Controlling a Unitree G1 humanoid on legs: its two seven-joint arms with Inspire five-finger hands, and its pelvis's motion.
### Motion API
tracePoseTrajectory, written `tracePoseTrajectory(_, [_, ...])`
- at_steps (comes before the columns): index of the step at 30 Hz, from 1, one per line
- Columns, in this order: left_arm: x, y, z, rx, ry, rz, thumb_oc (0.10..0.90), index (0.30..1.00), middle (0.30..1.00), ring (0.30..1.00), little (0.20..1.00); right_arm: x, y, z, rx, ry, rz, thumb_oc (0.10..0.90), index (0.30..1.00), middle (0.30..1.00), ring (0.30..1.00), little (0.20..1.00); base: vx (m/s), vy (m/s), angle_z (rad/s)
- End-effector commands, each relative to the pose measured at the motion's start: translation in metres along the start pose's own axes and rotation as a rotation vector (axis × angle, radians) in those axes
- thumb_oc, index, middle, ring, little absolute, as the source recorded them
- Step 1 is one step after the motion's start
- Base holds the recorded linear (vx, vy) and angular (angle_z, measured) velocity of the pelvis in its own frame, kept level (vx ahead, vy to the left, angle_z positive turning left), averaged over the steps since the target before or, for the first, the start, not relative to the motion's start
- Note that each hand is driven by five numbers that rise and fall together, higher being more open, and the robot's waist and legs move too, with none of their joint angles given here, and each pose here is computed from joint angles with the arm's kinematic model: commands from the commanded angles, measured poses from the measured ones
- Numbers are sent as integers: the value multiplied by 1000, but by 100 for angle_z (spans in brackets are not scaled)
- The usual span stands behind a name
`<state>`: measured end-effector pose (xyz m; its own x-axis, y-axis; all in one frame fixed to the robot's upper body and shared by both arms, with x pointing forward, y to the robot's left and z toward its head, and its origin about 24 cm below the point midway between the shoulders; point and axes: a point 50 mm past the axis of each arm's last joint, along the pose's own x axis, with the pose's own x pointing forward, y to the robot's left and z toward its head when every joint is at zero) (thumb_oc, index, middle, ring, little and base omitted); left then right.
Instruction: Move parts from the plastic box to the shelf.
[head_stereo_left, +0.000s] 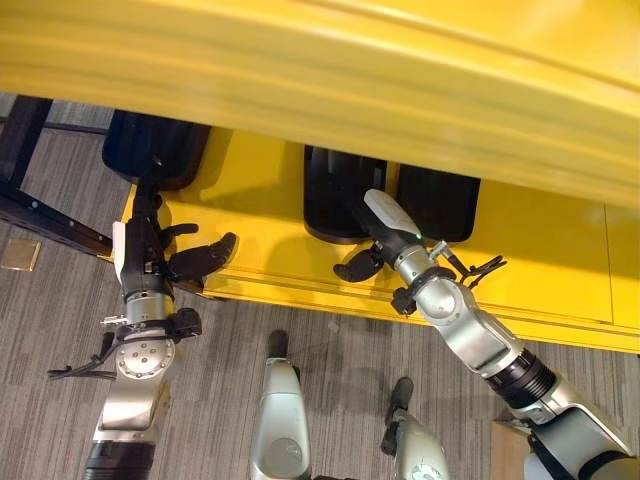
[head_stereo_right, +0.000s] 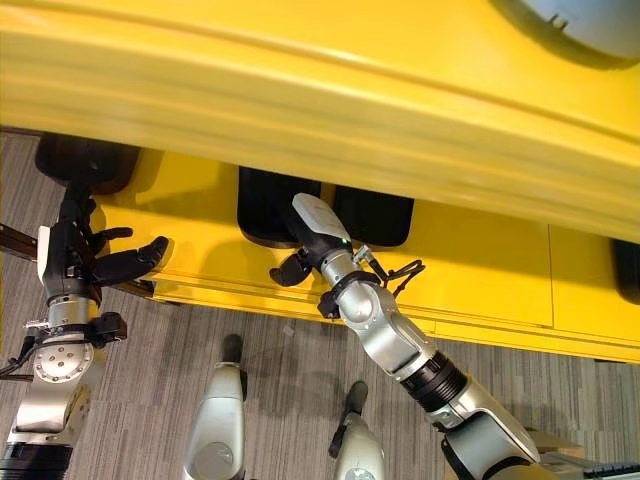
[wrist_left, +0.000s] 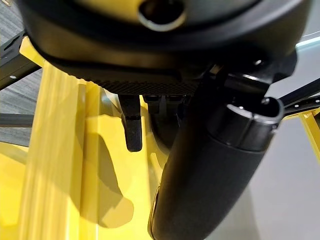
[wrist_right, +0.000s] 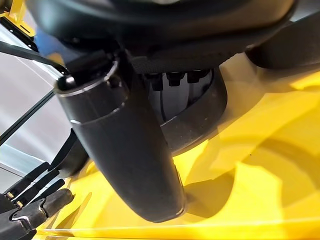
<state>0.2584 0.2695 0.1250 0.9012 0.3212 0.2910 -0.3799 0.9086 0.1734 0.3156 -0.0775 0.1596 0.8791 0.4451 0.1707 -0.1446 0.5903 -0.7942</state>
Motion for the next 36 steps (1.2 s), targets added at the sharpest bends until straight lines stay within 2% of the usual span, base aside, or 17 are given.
tracePoseTrajectory(1, [-3,-18,1,-19,16,-109,900,1000,1000,1000,1000,17,-18,32,-57,-119,-75,900,1000,1000,1000,1000,-15,3,-4])
tracePoseTrajectory(14, [0,-23,4,-44,19,-101,900,1000,1000,1000,1000,21,-13,34,-57,-104,6,900,1000,1000,1000,1000,-10,2,-1])
tracePoseTrajectory(15, [0,-23,4,-40,19,-108,900,1000,1000,1000,1000,21,-11,34,-54,-97,21,445,363,363,363,363,0,0,0])
tracePoseTrajectory(16, [0,-24,4,-38,18,-111,900,1000,1000,1000,1000,22,-10,33,-54,-95,24,400,300,300,300,300,0,0,0])
tracePoseTrajectory(36, [0,-23,6,-59,16,-110,900,1000,1000,1000,1000,23,-13,42,-94,-138,72,400,300,300,300,300,0,-1,2])
